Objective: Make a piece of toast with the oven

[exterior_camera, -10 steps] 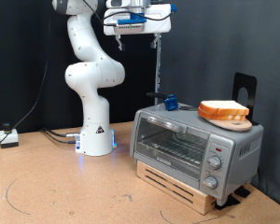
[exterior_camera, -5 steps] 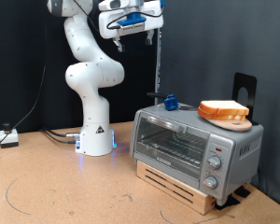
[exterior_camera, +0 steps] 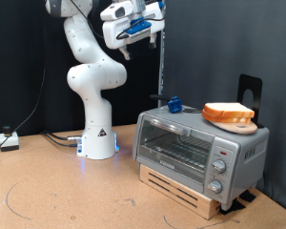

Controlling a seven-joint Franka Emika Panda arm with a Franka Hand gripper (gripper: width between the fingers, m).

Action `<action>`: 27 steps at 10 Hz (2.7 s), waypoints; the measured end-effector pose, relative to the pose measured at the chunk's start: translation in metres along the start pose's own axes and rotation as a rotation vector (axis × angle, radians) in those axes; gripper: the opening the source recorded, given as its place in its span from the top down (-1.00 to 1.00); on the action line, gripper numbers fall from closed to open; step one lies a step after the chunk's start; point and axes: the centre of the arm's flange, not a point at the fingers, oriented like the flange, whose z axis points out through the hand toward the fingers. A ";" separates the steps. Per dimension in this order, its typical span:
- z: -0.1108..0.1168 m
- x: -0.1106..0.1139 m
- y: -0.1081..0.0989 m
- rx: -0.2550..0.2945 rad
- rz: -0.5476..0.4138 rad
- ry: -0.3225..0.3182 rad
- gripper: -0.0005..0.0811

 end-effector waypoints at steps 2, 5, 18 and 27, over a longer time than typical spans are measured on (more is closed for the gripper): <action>0.027 0.011 -0.003 -0.024 0.018 -0.017 -0.99; 0.066 0.038 -0.012 -0.059 0.045 -0.024 -0.99; 0.172 0.035 0.012 -0.128 -0.093 -0.066 -0.99; 0.209 0.050 0.021 -0.119 0.019 0.006 -0.99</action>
